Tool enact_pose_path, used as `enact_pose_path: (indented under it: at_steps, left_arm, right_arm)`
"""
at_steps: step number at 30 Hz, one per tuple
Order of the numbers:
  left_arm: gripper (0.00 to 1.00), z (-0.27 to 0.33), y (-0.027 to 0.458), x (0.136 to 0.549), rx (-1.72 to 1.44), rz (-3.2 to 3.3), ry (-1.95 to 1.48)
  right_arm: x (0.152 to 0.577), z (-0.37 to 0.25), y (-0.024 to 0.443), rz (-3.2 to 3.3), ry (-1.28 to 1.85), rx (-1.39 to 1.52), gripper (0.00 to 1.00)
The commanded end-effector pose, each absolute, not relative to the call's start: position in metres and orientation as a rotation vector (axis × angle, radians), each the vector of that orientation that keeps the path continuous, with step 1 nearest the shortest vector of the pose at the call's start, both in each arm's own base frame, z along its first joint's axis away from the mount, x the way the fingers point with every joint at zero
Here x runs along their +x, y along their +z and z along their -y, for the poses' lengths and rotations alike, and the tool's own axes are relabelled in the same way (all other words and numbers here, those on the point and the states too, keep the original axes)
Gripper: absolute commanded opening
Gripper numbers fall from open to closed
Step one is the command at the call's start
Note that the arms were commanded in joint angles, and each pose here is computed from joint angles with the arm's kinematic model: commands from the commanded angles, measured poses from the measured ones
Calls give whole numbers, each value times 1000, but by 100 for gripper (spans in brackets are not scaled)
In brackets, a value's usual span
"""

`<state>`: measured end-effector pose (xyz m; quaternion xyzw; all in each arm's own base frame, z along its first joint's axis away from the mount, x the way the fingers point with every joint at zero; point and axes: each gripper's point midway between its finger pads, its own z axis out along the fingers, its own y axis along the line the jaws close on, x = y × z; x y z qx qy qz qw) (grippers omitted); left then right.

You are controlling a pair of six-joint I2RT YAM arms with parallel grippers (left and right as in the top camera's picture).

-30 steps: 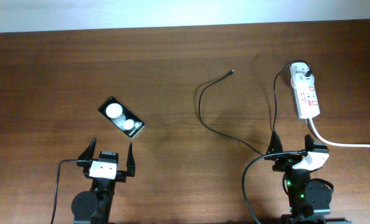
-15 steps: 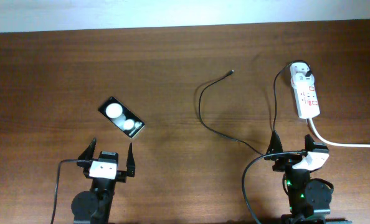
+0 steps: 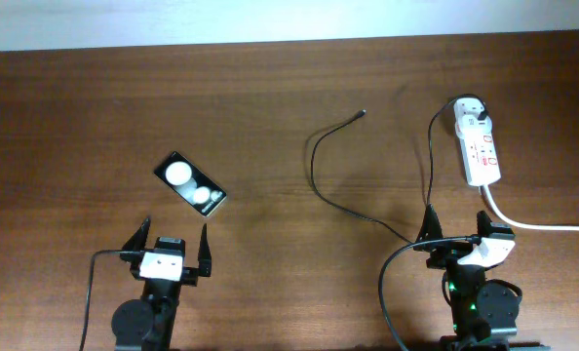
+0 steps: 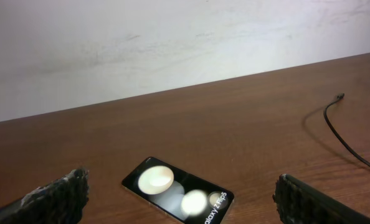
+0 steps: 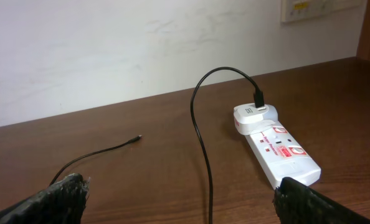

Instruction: Plug charger to phone and switch on socket

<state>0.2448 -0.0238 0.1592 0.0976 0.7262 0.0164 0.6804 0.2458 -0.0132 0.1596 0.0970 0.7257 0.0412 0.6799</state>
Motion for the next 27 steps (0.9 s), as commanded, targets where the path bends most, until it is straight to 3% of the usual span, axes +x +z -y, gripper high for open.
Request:
enact_pose_path:
  at_steps: [1,13,27]
  left_arm:
    - [99,22,157,245,211,-1635,42]
    - [99,14,162,246,179,-1618,82]
    - [99,9,280,226,108,-1198,105]
  right_arm:
    - [246,13,157,-1633,86,208,99]
    - [246,13,157,-1633,86,208,99]
    - [246,13,157,-1633,86,208,99]
